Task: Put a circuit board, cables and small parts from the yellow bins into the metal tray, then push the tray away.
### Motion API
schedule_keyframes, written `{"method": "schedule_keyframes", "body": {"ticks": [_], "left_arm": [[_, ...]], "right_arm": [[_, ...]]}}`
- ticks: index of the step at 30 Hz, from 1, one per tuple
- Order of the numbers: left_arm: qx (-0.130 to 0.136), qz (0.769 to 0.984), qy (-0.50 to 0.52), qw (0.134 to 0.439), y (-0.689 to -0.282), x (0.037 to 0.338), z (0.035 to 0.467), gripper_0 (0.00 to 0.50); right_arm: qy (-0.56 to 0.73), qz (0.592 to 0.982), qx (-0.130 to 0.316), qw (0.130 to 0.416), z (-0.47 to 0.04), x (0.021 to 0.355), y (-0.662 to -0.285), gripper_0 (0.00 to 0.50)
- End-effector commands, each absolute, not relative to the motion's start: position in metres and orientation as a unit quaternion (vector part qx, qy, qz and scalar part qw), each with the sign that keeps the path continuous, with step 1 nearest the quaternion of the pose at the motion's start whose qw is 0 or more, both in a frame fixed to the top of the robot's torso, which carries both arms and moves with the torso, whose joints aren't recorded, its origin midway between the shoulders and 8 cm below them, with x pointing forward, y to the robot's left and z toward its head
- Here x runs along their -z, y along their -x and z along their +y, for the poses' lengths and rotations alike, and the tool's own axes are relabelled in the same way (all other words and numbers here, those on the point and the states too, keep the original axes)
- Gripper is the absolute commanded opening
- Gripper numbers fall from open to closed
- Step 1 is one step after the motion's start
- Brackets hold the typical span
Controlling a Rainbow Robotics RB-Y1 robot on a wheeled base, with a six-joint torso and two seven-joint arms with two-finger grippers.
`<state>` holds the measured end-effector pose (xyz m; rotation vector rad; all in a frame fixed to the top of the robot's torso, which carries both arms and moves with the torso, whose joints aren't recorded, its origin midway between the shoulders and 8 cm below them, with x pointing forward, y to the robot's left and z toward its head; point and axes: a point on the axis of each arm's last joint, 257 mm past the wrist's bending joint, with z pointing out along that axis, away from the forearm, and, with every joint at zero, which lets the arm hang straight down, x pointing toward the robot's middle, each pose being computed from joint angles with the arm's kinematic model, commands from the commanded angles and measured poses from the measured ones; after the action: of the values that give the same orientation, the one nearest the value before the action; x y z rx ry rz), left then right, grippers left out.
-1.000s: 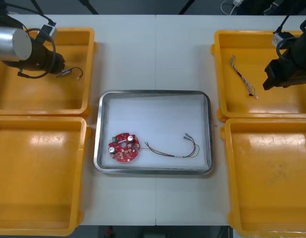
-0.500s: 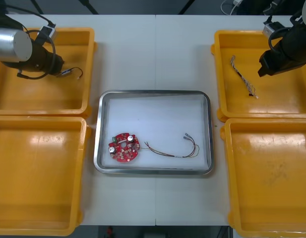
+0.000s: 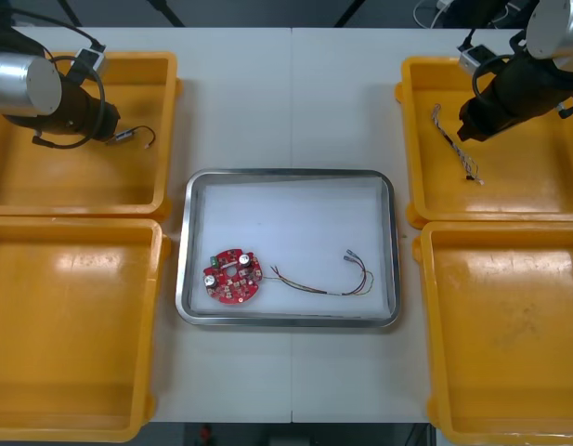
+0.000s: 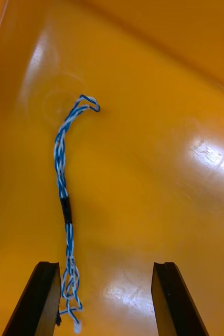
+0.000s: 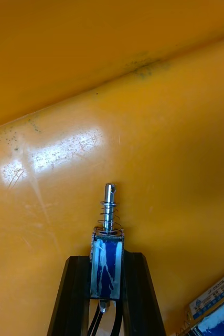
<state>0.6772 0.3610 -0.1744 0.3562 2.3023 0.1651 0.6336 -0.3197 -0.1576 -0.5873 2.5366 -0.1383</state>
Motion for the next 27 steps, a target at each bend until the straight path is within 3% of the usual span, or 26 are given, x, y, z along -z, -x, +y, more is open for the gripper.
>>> {"method": "schedule_keyframes", "body": {"ticks": [1,12,19,27], "left_arm": [[-0.096,0.886,-0.211,0.402,-0.689,0.154,0.348,0.004],[-0.096,0.886,-0.210,0.403,-0.689,0.153,0.348,0.000],[-0.099,0.885,-0.205,0.407,-0.689,0.119,0.358,0.000],[-0.076,0.895,-0.194,0.393,-0.665,0.067,0.365,0.000]], "right_arm": [[0.246,0.922,0.060,0.292,-0.293,0.132,-0.651,0.500],[0.246,0.924,0.052,0.287,-0.293,0.157,-0.654,0.500],[0.248,0.923,0.053,0.288,-0.289,0.167,-0.656,0.500],[0.249,0.922,0.056,0.292,-0.284,0.174,-0.658,0.500]]}}
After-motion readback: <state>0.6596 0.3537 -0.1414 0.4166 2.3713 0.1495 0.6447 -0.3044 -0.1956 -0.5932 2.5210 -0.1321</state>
